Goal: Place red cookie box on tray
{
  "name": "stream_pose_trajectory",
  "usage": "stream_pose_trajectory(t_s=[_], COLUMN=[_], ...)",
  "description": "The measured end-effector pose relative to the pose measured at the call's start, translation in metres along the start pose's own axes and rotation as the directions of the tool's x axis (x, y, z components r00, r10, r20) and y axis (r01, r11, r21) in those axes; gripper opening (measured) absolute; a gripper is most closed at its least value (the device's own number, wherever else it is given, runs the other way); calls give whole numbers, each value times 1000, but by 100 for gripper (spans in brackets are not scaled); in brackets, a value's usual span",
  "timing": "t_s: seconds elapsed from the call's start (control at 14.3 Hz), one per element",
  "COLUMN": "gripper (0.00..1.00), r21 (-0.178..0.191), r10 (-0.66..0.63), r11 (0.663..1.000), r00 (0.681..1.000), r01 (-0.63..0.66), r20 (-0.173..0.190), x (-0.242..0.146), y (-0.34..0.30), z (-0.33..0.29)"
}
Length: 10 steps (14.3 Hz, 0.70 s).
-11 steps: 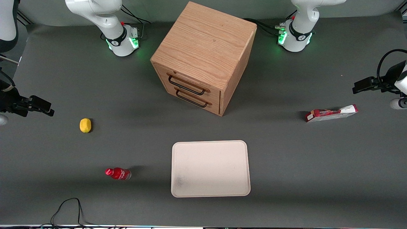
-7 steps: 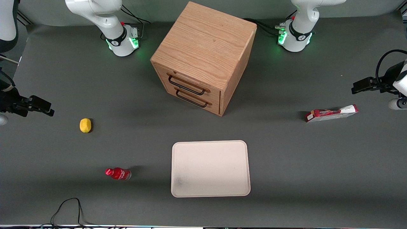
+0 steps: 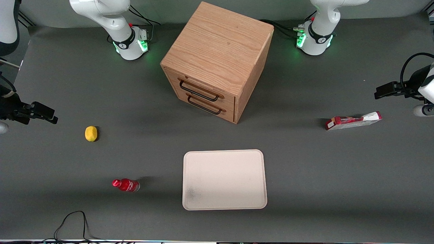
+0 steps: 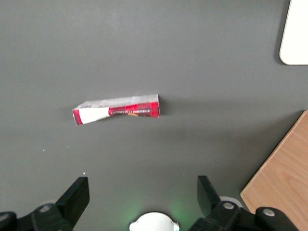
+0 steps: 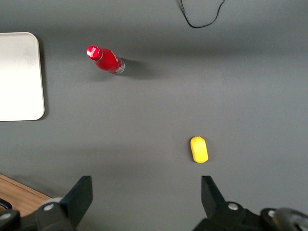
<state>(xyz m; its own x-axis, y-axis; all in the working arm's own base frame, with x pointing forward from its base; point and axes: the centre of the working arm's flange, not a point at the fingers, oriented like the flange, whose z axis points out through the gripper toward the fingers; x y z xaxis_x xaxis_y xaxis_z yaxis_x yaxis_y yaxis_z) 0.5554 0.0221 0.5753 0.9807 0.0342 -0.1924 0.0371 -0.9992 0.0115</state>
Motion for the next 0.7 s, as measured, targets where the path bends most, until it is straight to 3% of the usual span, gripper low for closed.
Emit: stream_pose_trajectory(t_s=[0.42,0.7], gripper=[100,100], r21=[0,37], r10=[32,250], r11=[1000,967], r00=[999,968], r01=[-32,-250], r20=[4,25], x=[-1,-4], y=[-2,-8], z=[-1,-12])
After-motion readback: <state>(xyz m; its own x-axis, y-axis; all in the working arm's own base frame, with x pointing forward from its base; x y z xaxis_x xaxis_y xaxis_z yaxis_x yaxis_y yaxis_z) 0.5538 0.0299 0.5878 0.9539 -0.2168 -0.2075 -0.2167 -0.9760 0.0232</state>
